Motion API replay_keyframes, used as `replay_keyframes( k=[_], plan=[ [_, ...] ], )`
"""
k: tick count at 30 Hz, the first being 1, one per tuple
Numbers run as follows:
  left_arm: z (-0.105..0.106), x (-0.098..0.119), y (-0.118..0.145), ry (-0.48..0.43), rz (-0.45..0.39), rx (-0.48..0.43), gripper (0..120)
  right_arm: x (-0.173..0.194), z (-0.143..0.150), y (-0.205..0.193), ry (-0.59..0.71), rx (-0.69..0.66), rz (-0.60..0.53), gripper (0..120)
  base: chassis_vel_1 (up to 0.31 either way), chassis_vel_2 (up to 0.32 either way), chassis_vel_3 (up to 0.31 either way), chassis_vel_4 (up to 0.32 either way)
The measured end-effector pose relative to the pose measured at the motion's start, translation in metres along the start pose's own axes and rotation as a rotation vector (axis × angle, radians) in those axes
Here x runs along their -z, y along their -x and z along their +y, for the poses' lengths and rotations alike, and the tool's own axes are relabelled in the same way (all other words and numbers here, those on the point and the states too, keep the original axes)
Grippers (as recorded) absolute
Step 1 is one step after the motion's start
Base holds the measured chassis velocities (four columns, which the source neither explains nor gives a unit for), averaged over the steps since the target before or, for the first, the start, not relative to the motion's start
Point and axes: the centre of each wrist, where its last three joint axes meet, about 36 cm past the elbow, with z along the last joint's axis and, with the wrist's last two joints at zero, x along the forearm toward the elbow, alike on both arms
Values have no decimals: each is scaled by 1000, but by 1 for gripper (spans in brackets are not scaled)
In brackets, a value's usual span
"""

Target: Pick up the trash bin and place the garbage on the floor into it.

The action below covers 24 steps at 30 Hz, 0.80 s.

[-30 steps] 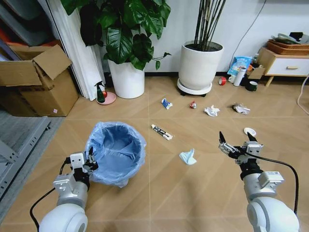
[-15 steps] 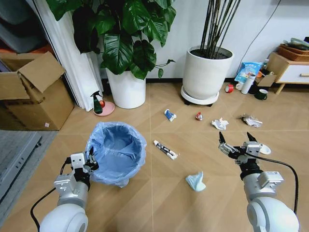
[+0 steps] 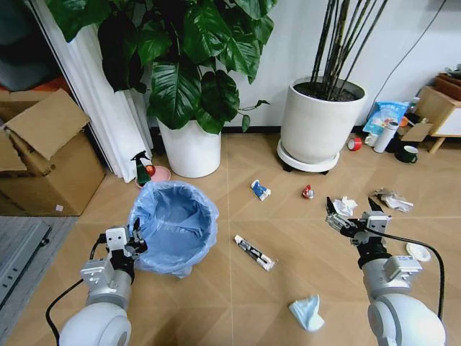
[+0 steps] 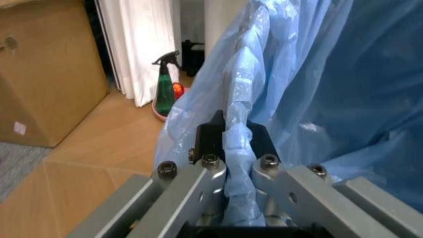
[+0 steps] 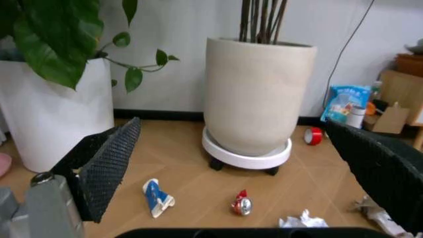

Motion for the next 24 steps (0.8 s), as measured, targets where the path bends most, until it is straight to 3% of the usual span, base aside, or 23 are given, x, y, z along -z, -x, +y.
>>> replay_keyframes(
  k=[6, 14, 19, 22, 24],
  plan=[
    [1, 0, 0, -1, -3, -2, 0, -14, -11, 0, -24, 92, 29, 100, -111, 151, 67, -67],
    [2, 1, -1, -1, -7, -6, 0, -37, -31, -2, -44, 200, 62, 100, 34, -29, -46, 23],
    [4, 1, -3, 0, -11, -7, 0, -69, -61, -12, -81, 351, 138, 100, 0, 0, 0, 0],
    [4, 1, -3, -3, -16, -7, 0, -101, -100, -24, -181, 529, 252, 100, 0, 0, 0, 0],
    [4, 1, -3, -4, -17, -7, 0, -106, -106, -28, -195, 561, 282, 100, 0, 0, 0, 0]
  ],
)
